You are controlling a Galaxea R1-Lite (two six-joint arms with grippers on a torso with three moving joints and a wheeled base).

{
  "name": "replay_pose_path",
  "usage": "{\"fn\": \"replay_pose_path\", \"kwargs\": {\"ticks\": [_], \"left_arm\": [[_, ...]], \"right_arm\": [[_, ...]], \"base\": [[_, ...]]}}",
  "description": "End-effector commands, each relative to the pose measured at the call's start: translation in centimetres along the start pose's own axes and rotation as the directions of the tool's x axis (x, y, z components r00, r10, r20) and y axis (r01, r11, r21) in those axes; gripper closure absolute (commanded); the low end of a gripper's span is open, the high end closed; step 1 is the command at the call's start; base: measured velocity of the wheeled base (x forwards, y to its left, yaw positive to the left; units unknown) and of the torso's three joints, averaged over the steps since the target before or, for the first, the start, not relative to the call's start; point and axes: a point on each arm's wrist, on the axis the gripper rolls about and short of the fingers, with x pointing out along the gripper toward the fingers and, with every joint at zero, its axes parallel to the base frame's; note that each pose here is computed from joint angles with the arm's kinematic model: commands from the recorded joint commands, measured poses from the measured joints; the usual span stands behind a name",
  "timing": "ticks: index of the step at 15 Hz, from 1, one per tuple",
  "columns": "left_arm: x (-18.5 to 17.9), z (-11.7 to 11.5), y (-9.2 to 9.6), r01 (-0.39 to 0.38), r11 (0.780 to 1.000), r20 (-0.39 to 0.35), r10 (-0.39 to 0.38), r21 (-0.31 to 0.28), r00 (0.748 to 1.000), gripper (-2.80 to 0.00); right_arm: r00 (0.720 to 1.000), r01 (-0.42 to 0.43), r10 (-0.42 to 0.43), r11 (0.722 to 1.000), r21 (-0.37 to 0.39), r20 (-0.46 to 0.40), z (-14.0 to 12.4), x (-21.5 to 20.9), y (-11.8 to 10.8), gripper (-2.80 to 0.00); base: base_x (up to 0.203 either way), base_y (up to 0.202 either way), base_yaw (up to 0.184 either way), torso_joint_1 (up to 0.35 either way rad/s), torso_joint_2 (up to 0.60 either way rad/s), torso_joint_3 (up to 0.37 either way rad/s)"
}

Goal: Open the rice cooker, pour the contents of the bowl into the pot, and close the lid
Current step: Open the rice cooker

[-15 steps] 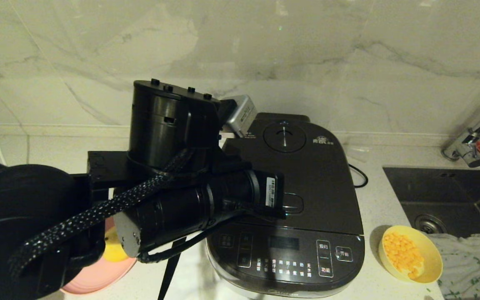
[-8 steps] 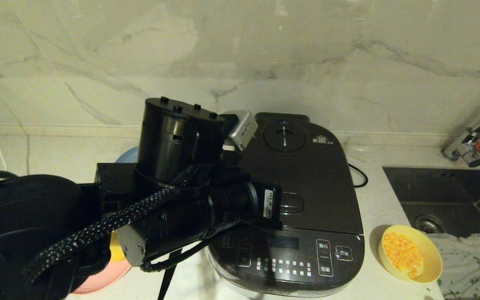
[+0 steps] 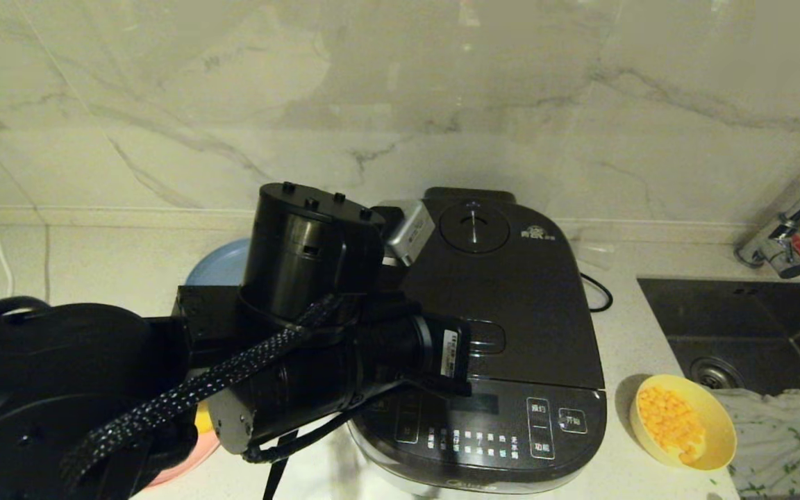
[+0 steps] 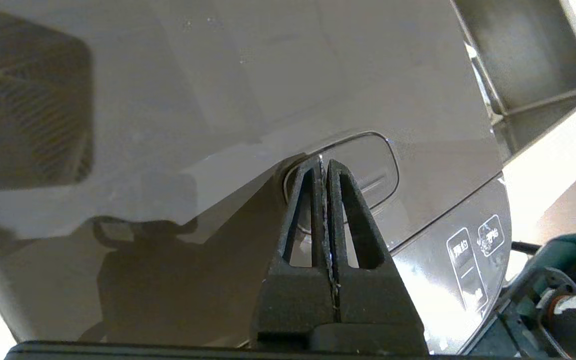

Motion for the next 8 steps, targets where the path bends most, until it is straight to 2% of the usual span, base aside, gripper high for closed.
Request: {"fn": "replay_pose_path", "kwargs": {"ticks": [1, 8], "left_arm": [[0.16, -0.17, 0.03, -0.002, 1.0, -0.004, 0.002, -0.002, 1.0, 0.0], [-0.2, -1.12, 0.37, -0.014, 1.0, -0.031, 0.015, 0.006, 0.999, 0.0]], "right_arm": [[1.0, -0.001, 0.001, 1.0, -0.001, 0.0, 0.0, 0.0, 0.0, 0.0], [1.0, 0.0, 0.0, 1.0, -0.001, 0.0, 0.0, 0.0, 0.0, 0.0]], "base": [[0.0, 0.0, 0.0, 0.0, 0.0, 0.0], [0.0, 0.0, 0.0, 0.0, 0.0, 0.0]]}}
